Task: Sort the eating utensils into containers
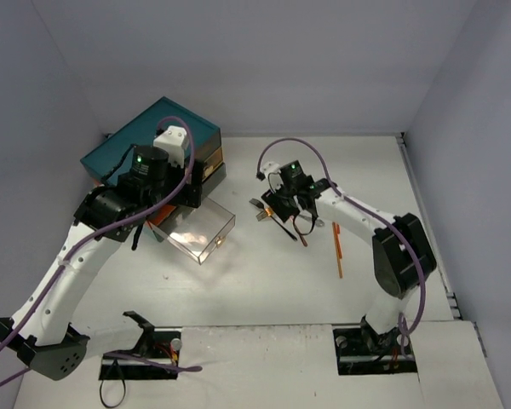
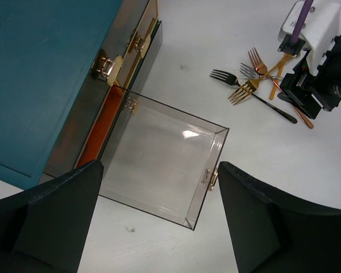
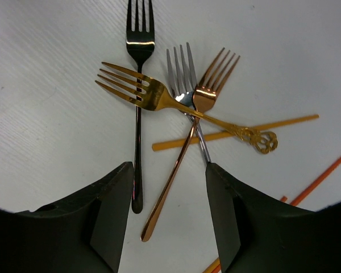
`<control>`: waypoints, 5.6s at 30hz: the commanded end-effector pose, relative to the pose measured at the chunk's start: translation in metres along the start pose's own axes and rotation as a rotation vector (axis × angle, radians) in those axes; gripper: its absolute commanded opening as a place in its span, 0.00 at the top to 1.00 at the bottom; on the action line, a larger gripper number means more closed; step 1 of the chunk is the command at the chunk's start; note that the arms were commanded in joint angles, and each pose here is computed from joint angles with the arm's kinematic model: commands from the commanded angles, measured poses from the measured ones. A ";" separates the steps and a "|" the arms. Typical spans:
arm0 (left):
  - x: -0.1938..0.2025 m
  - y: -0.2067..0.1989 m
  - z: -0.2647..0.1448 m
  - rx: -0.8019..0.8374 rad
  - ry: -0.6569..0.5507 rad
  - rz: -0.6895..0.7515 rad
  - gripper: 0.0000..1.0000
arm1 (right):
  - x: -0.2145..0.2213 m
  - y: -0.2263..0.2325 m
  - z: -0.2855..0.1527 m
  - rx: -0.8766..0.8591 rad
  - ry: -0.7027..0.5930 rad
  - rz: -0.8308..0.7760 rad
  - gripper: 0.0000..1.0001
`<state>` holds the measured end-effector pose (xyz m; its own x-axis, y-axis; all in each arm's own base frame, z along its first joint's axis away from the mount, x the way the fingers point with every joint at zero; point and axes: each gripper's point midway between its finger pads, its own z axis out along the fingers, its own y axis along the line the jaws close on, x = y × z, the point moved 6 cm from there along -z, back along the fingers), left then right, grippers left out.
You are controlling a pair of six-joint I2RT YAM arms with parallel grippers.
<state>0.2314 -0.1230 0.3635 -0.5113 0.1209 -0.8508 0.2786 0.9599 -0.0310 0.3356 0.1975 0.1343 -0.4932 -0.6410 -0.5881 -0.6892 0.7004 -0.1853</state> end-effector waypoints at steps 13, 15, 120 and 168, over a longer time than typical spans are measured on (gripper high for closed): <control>0.005 0.028 -0.028 -0.124 -0.038 0.012 0.20 | -0.025 -0.019 0.043 -0.128 -0.053 -0.180 0.49; 0.006 0.029 -0.028 -0.129 -0.037 0.012 0.20 | -0.024 -0.020 0.048 -0.134 -0.047 -0.185 0.48; 0.035 0.028 -0.026 -0.076 0.045 0.036 0.20 | -0.012 -0.014 0.029 -0.195 -0.041 -0.185 0.59; 0.043 0.032 -0.033 -0.085 0.042 0.037 0.20 | -0.039 -0.011 0.011 -0.130 -0.090 -0.224 1.00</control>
<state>0.1925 -0.0823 0.3279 -0.5867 0.1945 -0.7861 0.2431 0.9683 0.0581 0.3656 0.2114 0.0728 -0.3523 -0.7966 -0.4913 -0.8798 0.4609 -0.1165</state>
